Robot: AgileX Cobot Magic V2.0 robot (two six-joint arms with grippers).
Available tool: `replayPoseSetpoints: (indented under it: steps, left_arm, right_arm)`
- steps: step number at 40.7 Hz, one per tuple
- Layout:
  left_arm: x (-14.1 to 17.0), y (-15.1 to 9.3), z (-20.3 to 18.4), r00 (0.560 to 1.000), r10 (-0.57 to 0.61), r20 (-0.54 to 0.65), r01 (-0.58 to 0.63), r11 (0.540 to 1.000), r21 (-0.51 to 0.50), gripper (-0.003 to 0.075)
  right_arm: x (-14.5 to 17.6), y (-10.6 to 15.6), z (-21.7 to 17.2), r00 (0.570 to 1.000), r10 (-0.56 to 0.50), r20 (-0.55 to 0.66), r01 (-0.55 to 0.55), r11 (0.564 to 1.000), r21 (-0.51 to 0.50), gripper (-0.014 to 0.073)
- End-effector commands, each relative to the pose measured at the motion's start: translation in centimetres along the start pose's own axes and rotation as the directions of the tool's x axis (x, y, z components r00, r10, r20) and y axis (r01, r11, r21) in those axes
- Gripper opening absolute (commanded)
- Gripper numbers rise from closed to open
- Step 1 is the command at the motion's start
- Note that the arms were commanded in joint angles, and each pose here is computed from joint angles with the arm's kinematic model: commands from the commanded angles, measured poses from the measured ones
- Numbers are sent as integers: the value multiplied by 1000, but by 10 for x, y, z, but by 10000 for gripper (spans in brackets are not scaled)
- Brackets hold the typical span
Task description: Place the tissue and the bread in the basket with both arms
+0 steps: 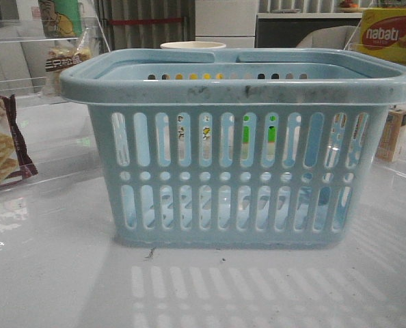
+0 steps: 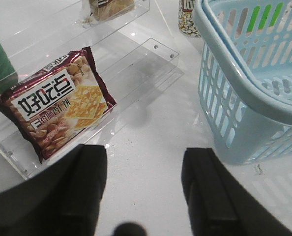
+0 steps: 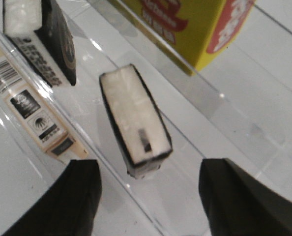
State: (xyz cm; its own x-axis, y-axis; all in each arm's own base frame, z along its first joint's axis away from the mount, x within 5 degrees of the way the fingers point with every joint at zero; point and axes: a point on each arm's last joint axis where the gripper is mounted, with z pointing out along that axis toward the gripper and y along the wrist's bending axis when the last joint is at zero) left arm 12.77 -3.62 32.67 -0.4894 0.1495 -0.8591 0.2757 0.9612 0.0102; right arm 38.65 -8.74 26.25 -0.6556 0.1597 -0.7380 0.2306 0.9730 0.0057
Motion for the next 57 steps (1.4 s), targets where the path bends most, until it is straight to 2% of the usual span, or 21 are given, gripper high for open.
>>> replayPoseSetpoints:
  steps: [1, 9, 12, 18, 22, 30, 41, 49, 57]
  left_arm:
    - [-16, -1, -5, 994, 8, 107, -9, 1000, 7, 400]
    - [-16, -1, -5, 994, 8, 107, -9, 1000, 7, 400]
    - [-16, -1, -5, 994, 8, 107, -9, 1000, 7, 400]
    - [-16, -1, -5, 994, 8, 107, -9, 1000, 7, 400]
    - [-16, -1, -5, 994, 8, 107, -9, 1000, 7, 400]
    - [-16, -1, -5, 994, 8, 107, -9, 1000, 7, 400]
    - [-16, -1, -5, 994, 8, 107, -9, 1000, 7, 400]
    - [-16, -1, -5, 994, 8, 107, -9, 1000, 7, 400]
    - [-16, -1, -5, 994, 8, 107, -9, 1000, 7, 400]
  right_arm:
    - [-30, -1, -14, 986, -5, 169, 4, 1000, 2, 539]
    - [-31, 0, -2, 980, -6, 201, 6, 1000, -1, 516]
    - [-31, 1, 0, 979, -7, 206, 7, 1000, -2, 435]
    - [-31, 4, 0, 978, -9, 207, 11, 1000, -8, 218]
    - [-32, 6, -4, 978, 11, 207, -7, 1000, -19, 158]
    - [-41, 20, -35, 974, 26, 225, -12, 998, -60, 151]
    - [-53, 74, -130, 937, -31, 348, 103, 976, -190, 151]
    - [-37, 126, -179, 932, -109, 346, 228, 917, -327, 151]
    - [-5, 176, -189, 937, -250, 243, 336, 832, -442, 155]
